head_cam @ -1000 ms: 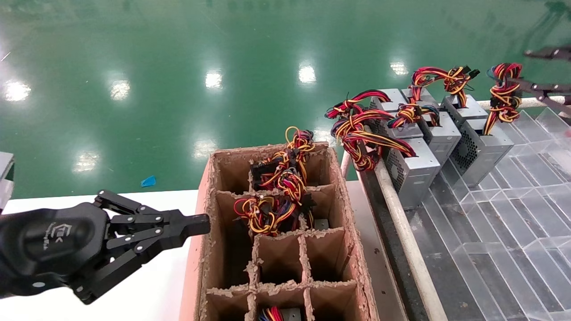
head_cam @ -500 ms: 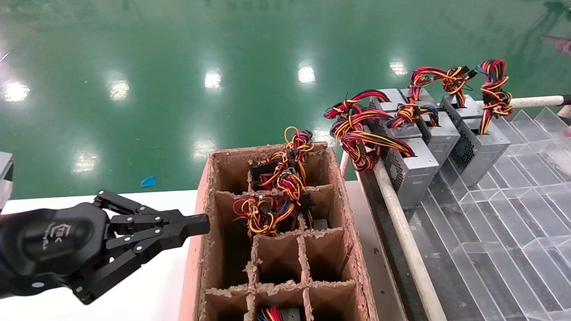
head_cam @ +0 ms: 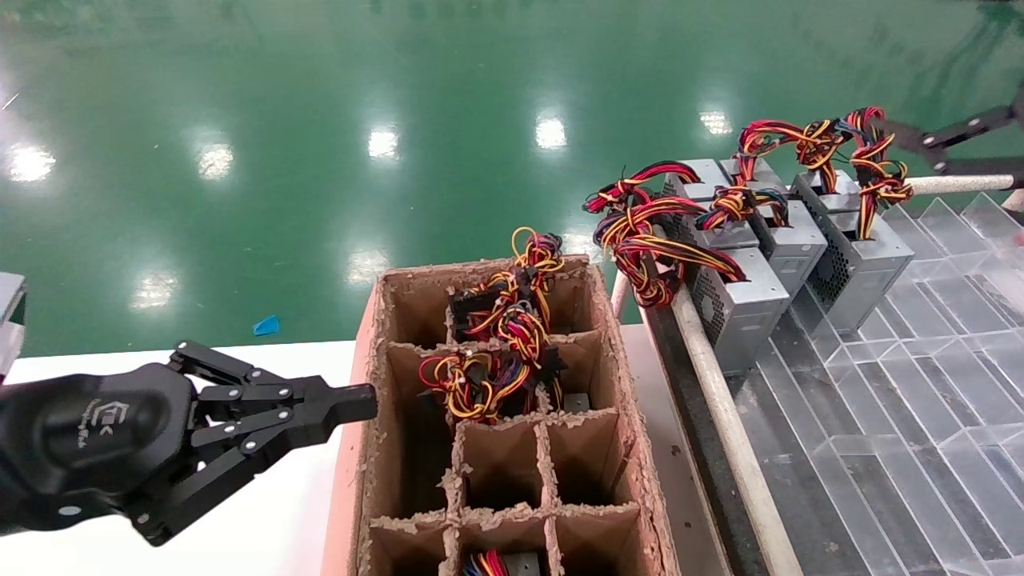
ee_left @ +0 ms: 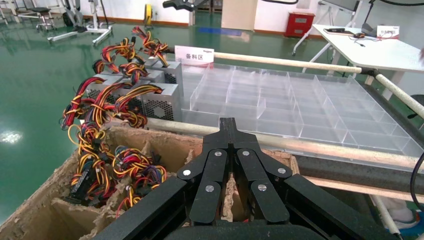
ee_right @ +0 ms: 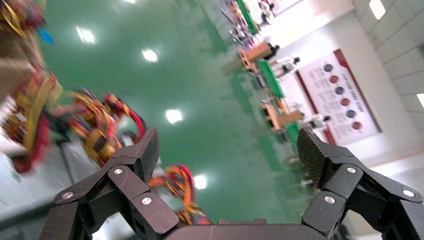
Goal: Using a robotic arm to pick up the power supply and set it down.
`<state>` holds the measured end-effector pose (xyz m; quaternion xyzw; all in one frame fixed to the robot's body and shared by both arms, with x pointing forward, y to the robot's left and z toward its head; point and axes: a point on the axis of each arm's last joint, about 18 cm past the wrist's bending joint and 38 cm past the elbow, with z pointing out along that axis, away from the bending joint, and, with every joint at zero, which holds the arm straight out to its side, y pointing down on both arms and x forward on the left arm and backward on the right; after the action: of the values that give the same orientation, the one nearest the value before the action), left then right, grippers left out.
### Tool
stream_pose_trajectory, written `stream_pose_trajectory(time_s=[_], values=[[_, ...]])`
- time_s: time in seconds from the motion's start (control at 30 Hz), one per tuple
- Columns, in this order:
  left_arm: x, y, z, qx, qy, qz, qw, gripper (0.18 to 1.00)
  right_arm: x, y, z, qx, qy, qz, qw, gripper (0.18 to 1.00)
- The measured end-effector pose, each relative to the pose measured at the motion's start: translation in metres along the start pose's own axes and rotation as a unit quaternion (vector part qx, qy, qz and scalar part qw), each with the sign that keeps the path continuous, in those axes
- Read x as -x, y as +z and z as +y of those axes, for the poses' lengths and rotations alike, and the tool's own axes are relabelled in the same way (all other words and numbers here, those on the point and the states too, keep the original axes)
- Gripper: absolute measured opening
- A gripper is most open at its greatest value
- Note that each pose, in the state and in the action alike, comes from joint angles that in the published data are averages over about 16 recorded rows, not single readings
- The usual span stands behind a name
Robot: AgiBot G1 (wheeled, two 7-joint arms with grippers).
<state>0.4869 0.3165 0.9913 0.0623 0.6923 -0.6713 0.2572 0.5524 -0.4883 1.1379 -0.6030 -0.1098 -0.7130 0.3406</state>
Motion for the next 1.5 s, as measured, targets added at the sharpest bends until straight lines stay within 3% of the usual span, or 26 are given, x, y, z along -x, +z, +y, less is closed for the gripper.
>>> stream_pose_trajectory(time_s=[0.4,0.73,1.0,1.5], values=[[0.000,0.000,0.000,0.000,0.000,0.000,1.0000,0.223,0.047,0.018,-0.031,-0.067,0.100,-0.060,0.991,1.000],[0.000,0.000,0.000,0.000,0.000,0.000,1.0000,0.339,0.093,0.026,-0.063,-0.120,0.193,-0.129,0.965,1.000],[0.000,0.000,0.000,0.000,0.000,0.000,1.0000,0.491,0.133,0.026,-0.093,-0.157,0.271,-0.194,0.930,1.000],[0.000,0.000,0.000,0.000,0.000,0.000,1.0000,0.842,0.197,0.010,-0.147,-0.203,0.395,-0.313,0.839,1.000]])
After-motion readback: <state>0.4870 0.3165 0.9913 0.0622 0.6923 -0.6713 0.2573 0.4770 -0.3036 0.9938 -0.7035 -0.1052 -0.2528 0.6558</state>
